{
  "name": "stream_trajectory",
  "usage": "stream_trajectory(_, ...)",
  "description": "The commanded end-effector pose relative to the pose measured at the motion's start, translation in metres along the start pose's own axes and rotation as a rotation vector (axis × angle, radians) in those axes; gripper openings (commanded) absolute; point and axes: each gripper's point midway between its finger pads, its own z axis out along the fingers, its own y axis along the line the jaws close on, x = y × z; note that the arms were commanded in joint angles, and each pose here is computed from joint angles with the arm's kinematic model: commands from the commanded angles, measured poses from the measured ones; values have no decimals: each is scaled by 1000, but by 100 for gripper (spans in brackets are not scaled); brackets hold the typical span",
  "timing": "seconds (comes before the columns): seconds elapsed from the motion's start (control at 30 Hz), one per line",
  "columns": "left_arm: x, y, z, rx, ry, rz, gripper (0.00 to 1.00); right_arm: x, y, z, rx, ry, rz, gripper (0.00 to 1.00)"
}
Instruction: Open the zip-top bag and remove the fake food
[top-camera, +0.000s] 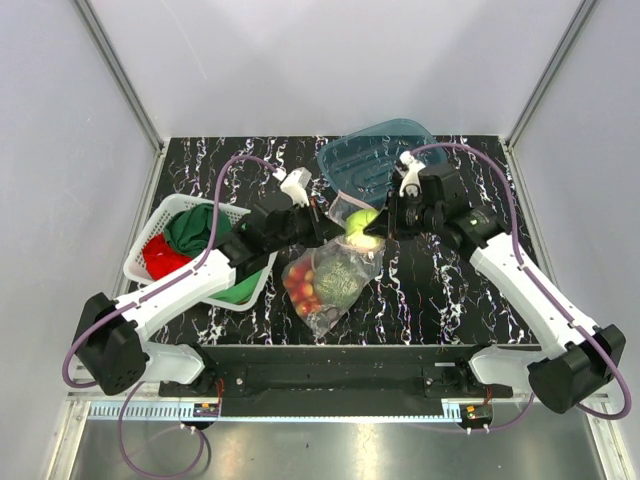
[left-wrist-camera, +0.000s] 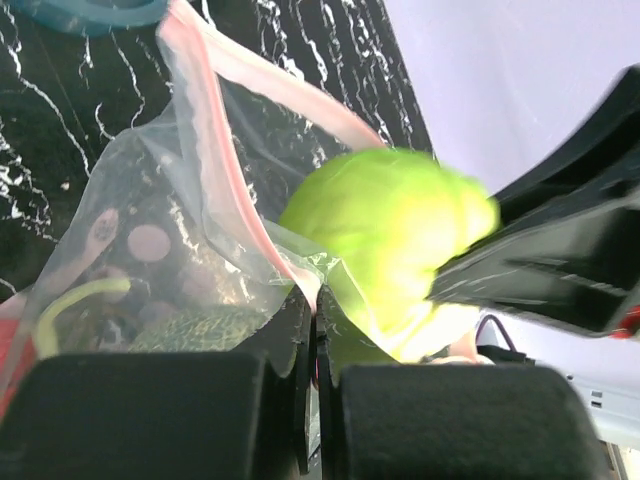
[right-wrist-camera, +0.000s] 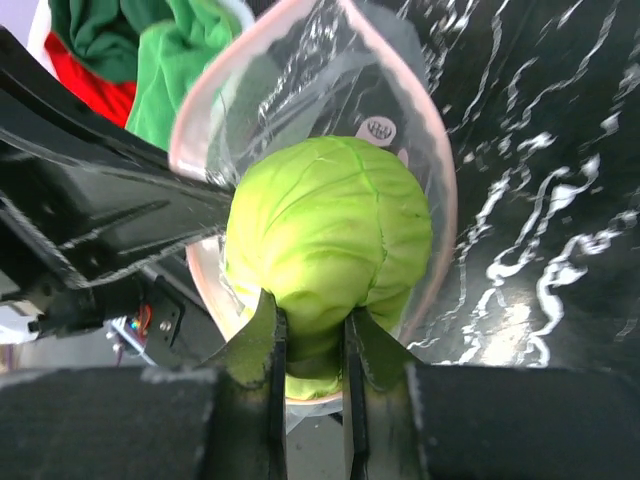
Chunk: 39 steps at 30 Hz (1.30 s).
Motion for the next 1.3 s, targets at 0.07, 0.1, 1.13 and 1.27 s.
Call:
stream_trajectory(0.07,0,-15,-8,44,22,14,0,-76,33,-31,-36,-237,-109,26)
stream_trajectory(0.1,0,-18,-9,52,24,17,0,-75,31,-30,-29,-234,-108,35)
stream_trajectory(1.13,2,-45,-32,159,50,94,0,-217,-168,100,216,-343,78,44)
stream_trajectory(1.27,4,-54,-33,181,56,110,0,-214,-190,130,143,-285,187,52)
